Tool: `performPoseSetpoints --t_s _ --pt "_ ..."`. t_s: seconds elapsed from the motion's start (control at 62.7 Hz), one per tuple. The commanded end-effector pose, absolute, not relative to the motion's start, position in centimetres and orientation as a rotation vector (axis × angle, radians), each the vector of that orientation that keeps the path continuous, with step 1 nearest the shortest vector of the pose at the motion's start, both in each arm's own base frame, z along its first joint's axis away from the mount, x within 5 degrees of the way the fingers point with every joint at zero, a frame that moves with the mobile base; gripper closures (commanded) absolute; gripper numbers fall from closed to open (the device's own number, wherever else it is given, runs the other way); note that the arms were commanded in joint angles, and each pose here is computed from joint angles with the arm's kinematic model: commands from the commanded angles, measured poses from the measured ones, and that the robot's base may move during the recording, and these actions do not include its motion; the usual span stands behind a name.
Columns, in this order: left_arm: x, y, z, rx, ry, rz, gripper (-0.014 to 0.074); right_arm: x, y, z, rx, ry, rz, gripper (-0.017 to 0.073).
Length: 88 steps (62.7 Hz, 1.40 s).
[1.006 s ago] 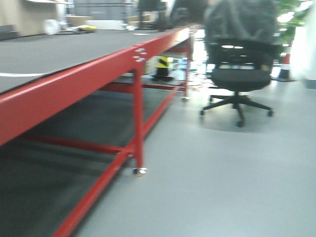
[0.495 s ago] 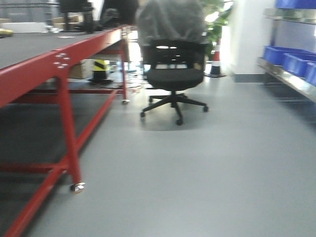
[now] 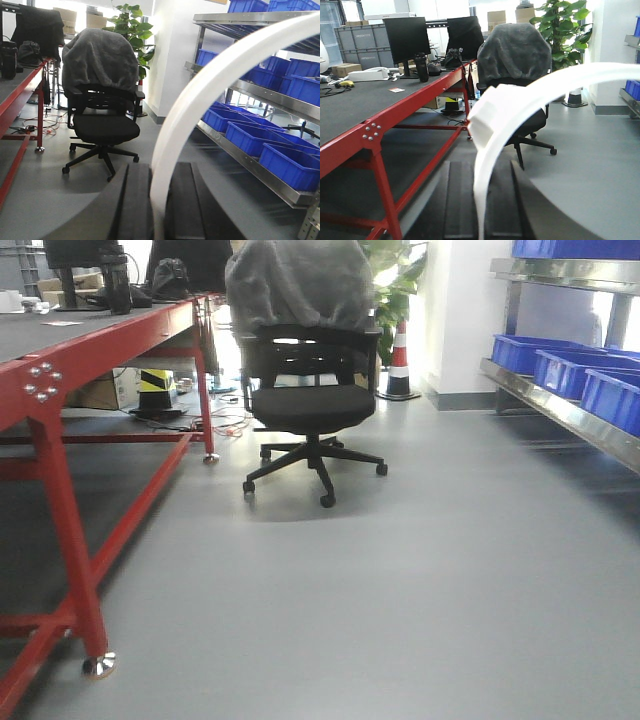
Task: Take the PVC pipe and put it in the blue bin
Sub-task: 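Hold both arcs while the base drives toward the blue bin shelving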
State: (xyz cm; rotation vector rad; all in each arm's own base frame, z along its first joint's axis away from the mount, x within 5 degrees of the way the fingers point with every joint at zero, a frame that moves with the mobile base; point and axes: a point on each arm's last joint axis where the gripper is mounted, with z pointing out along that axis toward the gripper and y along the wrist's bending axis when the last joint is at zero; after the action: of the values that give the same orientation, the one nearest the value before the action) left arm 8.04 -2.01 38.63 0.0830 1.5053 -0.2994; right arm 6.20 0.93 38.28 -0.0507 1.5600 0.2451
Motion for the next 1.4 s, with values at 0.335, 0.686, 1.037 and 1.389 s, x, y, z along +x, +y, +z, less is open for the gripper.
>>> performPoseSetpoints --t_s 0.335,0.686,1.037,1.389 --pt "7.81 -1.99 38.94 0.076 1.476 -0.313 0.0704 6.12 0.92 38.45 -0.064 1.536 0.236 0.0721" --pt "7.81 -1.99 38.94 0.076 1.476 -0.313 0.0704 6.12 0.92 38.45 -0.064 1.536 0.236 0.0721" --pt "7.81 -1.99 38.94 0.076 1.476 -0.313 0.0704 6.12 0.92 38.45 -0.064 1.536 0.236 0.0721" --pt "7.81 -1.99 38.94 0.076 1.476 -0.313 0.0704 6.12 0.92 38.45 -0.064 1.536 0.236 0.0721"
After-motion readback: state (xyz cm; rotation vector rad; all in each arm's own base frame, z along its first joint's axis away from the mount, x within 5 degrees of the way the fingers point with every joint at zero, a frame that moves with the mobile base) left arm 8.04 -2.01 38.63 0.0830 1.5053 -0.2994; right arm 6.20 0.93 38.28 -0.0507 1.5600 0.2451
